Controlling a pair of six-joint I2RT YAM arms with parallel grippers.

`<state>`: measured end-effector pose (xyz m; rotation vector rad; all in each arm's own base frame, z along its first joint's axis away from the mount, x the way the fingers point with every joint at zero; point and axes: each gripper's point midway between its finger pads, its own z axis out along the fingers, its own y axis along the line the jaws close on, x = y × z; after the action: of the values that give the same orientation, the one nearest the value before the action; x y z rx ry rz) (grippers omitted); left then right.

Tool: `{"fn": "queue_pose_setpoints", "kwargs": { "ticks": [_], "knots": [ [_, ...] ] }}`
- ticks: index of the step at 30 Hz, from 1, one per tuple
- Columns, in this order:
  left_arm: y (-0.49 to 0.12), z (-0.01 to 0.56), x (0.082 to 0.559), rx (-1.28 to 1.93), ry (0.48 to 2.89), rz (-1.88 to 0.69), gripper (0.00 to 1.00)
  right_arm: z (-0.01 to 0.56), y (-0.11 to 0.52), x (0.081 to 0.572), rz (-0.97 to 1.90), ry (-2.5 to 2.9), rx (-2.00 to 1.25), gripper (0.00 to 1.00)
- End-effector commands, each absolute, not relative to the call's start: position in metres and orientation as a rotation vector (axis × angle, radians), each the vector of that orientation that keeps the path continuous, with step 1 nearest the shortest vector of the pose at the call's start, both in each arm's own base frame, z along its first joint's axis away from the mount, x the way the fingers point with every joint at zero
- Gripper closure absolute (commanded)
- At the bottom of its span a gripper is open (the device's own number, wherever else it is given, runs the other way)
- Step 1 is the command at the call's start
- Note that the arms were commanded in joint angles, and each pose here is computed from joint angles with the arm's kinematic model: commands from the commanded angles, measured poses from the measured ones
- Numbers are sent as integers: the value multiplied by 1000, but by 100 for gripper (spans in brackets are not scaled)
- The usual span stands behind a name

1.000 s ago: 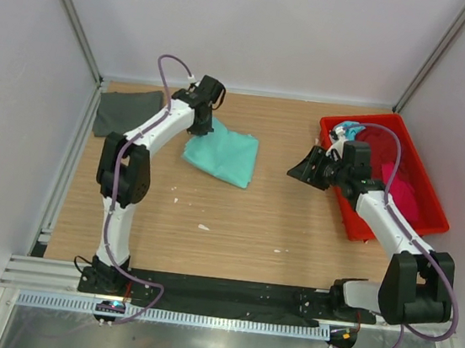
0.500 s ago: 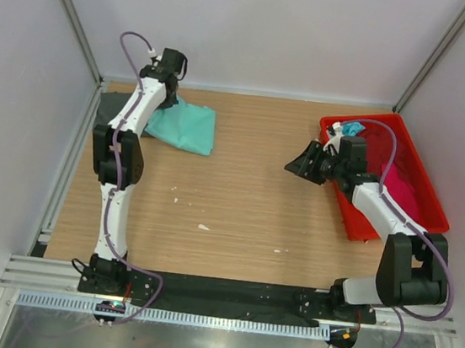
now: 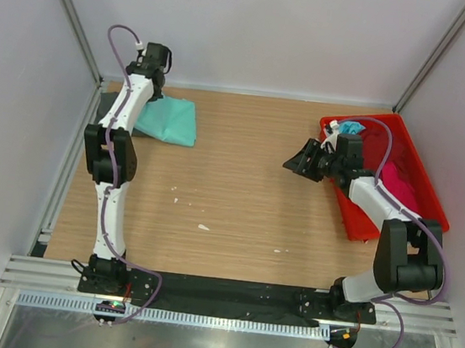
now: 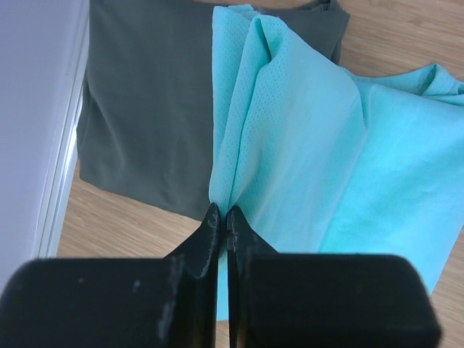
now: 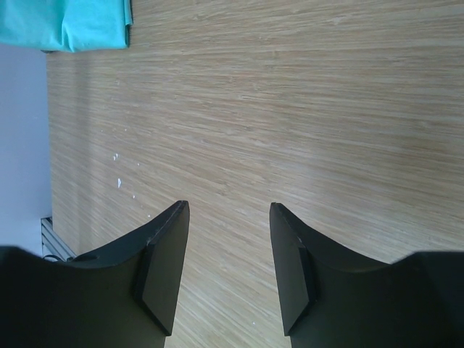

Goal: Fold and stack the t-shirts
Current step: Neatly place the folded tshirt to the corner

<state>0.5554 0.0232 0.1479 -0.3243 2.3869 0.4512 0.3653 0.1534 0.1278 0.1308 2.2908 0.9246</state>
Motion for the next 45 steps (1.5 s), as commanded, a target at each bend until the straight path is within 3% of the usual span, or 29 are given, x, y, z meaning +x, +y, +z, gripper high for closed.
{"fn": "queue_pose_setpoints", "kwargs": {
  "ticks": [1,25,34,45],
  "knots": [
    [38,222,570,-344,2185,462,100,154,158,383,943,2197,89,46],
    [76,287,560,-363,2056,538,100,149,158,388,935,2212,93,46],
    [87,263,561,-387,2100,559,100,145,157,388,925,2219,89,46],
    [158,209,552,-532,2169,667,100,139,156,391,914,2233,94,46]
  ]
}}
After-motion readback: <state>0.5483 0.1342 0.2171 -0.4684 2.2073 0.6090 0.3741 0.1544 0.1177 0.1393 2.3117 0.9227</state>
